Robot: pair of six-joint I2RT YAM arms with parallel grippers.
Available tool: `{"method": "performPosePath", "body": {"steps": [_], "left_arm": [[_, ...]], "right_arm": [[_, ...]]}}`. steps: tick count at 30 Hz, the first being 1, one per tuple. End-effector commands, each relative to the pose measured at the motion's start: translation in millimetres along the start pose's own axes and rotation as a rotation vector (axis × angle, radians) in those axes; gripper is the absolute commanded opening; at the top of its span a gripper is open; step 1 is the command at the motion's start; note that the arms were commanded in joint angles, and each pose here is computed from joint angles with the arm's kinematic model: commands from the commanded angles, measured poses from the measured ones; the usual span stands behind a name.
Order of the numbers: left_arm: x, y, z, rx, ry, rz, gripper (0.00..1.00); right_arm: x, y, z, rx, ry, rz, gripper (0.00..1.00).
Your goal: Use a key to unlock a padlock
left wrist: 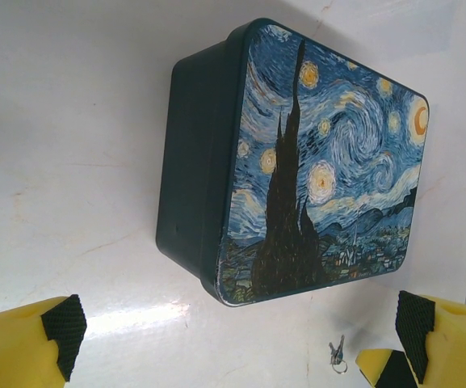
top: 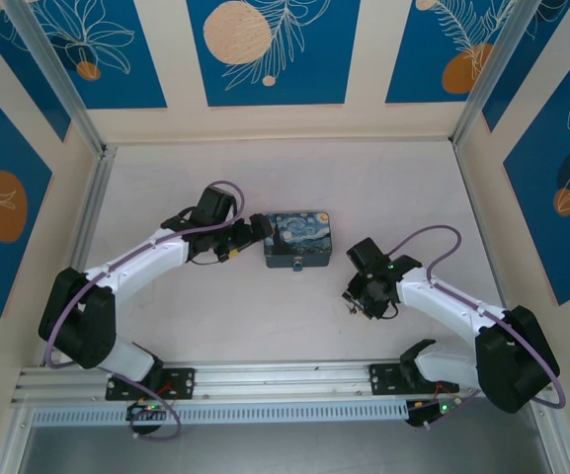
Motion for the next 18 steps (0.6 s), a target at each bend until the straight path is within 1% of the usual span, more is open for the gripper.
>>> {"method": "performPosePath", "body": {"steps": [1, 4, 9, 18], "left_arm": [[-6.4, -1.2, -1.8, 0.002, -0.019, 0.001, 1.00], [-5.2, -2.6, -2.4, 0.004, -0.019, 0.003, 1.00], [-4.3, -3.9, -2.7, 0.006, -0.019, 0.003, 1.00], [-4.6, -6.5, -2.8, 0.012, -0.019, -0.002, 1.00]], "right_arm": [[-8.5, -4.0, -6.5, 0.031, -0.148, -0.004, 0.43], [-10.2, -7.8, -9.7, 0.046, -0.209, 0.017, 0.48], [-11.2, -12.1, -10.6, 0.063, -0.257, 0.001, 0.53], [-7.9, -15.1, -5.5, 0.063, -0.294, -0.043, 0.54]]}}
Point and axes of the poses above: each hand's point on the last joint's axis, 136 mm out from that joint toward the fingers, its own y axis back along the fingers, its own x axis along the line the jaws close on, z = x × y, the point moved 9 cm from there along y, back along the fingers, and after that the axes turned 15 degrees about y, right-handed, at the moved point
